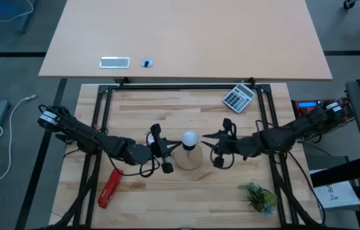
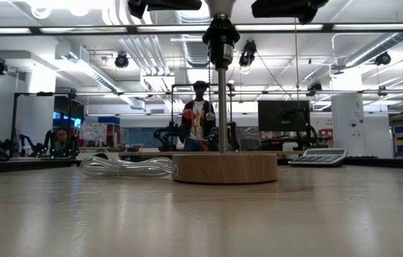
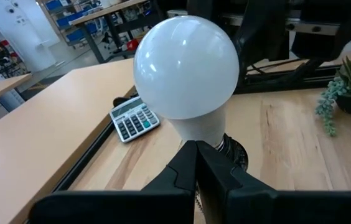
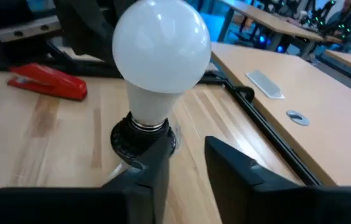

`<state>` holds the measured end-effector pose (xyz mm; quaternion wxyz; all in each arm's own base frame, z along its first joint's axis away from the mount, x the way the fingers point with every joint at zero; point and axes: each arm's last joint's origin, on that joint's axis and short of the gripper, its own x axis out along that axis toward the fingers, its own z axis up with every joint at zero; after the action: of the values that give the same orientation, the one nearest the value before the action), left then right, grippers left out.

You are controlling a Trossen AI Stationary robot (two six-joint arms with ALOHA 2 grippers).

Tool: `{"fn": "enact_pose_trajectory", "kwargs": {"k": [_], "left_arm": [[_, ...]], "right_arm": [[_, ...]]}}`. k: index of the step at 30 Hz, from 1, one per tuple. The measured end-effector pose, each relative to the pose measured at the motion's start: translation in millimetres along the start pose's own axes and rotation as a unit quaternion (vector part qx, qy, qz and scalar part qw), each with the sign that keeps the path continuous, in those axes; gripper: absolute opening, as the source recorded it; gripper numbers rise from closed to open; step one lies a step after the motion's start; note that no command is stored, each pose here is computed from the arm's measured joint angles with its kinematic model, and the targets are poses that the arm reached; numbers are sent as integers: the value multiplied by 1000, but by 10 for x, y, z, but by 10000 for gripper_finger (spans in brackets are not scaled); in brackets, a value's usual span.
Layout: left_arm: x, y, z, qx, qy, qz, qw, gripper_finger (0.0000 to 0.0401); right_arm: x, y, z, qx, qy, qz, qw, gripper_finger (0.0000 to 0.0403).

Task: Screw lightbulb
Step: Remove the lightbulb from the brown lamp

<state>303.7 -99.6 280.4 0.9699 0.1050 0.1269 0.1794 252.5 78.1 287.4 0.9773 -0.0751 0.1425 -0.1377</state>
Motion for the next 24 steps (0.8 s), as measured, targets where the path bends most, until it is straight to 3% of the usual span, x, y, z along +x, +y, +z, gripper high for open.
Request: {"fn": "enact_pose_trajectory", "kwargs": {"k": [8,24], "left_arm": [[0,0,0,-8,0,0,1000,0],[0,-1,-4,-8,0,-1,1000,0]], "right_arm": [[16,-63,-144,34,-55,24,998,159],[238,16,-187,75,-83,38,993,263]]}}
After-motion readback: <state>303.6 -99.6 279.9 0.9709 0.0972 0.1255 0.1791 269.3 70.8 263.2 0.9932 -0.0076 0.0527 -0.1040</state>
